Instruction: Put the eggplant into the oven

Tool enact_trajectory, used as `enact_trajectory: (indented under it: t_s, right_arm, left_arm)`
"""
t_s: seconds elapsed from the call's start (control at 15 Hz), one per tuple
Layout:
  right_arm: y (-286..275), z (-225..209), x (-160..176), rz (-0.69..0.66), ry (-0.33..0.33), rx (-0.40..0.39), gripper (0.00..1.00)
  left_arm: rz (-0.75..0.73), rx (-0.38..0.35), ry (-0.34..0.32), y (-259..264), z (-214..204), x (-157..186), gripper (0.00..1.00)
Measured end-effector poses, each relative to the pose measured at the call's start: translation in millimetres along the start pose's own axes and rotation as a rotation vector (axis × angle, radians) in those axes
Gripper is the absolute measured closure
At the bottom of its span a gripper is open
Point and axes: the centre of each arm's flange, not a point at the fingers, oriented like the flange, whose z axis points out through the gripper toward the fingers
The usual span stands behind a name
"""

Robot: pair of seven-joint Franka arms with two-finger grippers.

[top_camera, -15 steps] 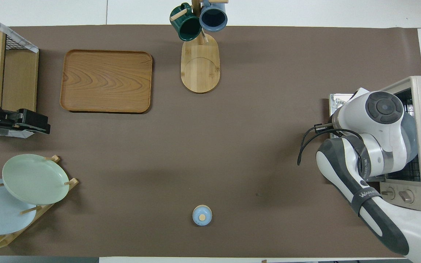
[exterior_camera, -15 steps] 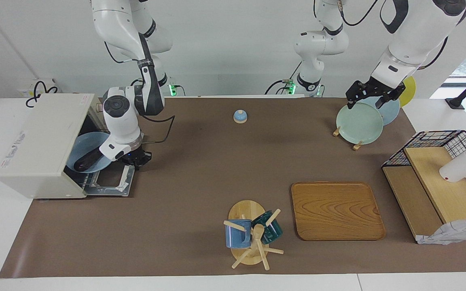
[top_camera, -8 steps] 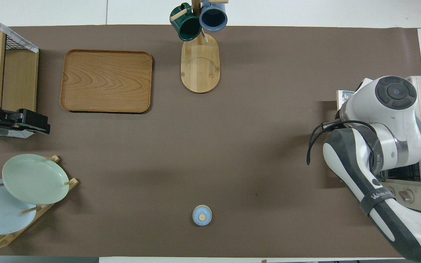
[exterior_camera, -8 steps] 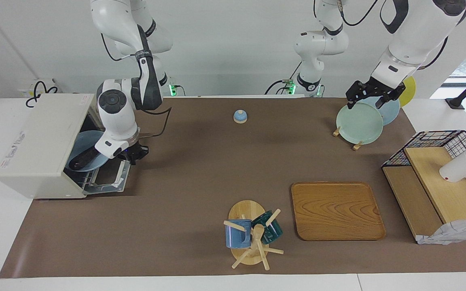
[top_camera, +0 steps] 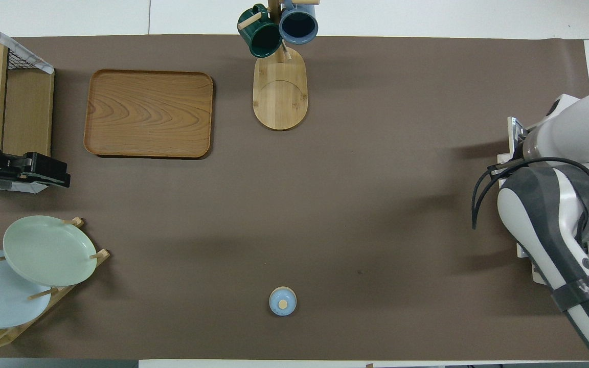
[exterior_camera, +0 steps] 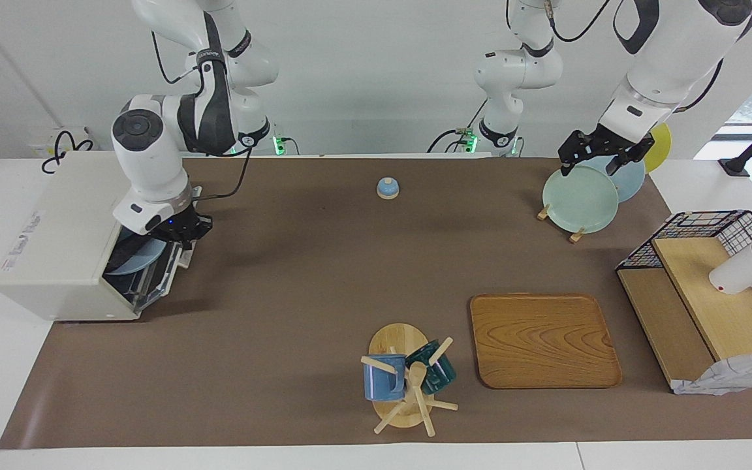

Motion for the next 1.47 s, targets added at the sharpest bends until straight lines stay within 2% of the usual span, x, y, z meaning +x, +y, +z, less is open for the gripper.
enact_trajectory:
  t_s: [0.33, 0.53, 0.73, 1.07, 1.13, 1.47]
  right_arm:
    - [38, -21, -13, -0.010, 0.005, -0.007, 0.99]
    - [58, -35, -21, -0.002, -0.046, -0.004, 0.99]
    - [60, -68, -20, 0.004, -0.050, -0.001, 0.99]
    - [52, -126, -23, 0.014, -0.030, 0.057, 0.99]
    - [52, -130, -25, 0.015, -0.034, 0.064, 0.94]
    - [47, -136, -28, 0.014, -0.053, 0.079, 0.42]
  left_arm:
    - [0.000, 0.000, 0.000, 0, 0, 0, 0.00]
    - [0.000, 0.000, 0.000, 0, 0, 0, 0.00]
    - [0.000, 0.000, 0.000, 0, 0, 0, 0.00]
    - [0.000, 0.000, 0.000, 0, 0, 0, 0.00]
    - [0.000, 0.000, 0.000, 0, 0, 0, 0.00]
    - [0.000, 0.000, 0.000, 0, 0, 0, 0.00]
